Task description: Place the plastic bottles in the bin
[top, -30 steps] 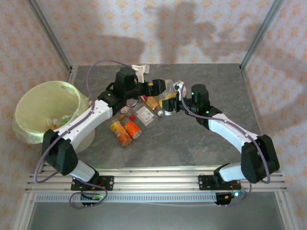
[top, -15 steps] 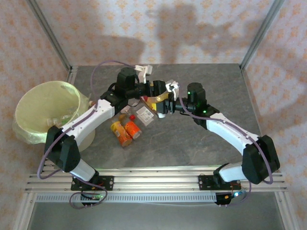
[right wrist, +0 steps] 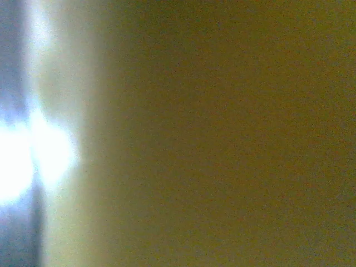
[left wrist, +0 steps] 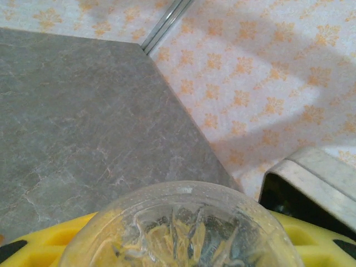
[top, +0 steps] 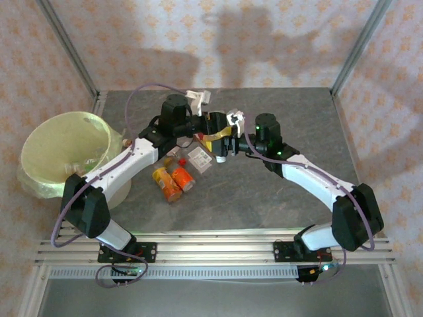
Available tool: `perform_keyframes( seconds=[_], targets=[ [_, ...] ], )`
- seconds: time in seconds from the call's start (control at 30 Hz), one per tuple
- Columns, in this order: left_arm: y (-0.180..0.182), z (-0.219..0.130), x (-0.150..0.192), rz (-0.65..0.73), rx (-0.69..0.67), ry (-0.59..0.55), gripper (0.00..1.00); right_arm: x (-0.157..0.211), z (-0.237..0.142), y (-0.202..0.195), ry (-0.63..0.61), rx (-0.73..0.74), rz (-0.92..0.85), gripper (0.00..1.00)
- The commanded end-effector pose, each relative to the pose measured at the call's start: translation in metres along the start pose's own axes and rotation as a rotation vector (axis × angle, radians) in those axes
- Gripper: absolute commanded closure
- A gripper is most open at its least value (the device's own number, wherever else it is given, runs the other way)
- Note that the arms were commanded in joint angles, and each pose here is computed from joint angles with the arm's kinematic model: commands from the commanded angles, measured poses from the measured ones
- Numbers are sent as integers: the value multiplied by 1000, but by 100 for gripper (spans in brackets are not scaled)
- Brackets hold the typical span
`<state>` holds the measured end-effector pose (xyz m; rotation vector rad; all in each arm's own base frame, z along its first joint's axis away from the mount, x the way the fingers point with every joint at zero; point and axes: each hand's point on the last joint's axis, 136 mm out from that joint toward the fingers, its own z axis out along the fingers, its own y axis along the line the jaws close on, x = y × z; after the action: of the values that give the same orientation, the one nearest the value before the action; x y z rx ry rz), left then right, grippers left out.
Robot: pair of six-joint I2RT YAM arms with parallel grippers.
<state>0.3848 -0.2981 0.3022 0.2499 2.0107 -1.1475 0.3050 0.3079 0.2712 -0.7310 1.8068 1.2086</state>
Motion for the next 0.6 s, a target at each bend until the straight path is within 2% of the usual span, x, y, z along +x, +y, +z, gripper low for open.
perform_keyframes(
  seconds=[0.0, 0.1, 0.3, 0.57],
  targets=[
    [-1, -14, -10, 34, -57, -60, 53, -23, 1, 3, -59, 21, -43, 17],
    [9, -20, -16, 27, -123, -98, 54, -22, -2, -5, -58, 71, -42, 13],
    [55, -58, -31, 5, -464, -199, 56, -18, -10, -26, -47, 218, -50, 8],
    [68, -123, -48, 14, -704, -325, 56, -15, -18, -47, -42, 350, -44, 1]
  ],
)
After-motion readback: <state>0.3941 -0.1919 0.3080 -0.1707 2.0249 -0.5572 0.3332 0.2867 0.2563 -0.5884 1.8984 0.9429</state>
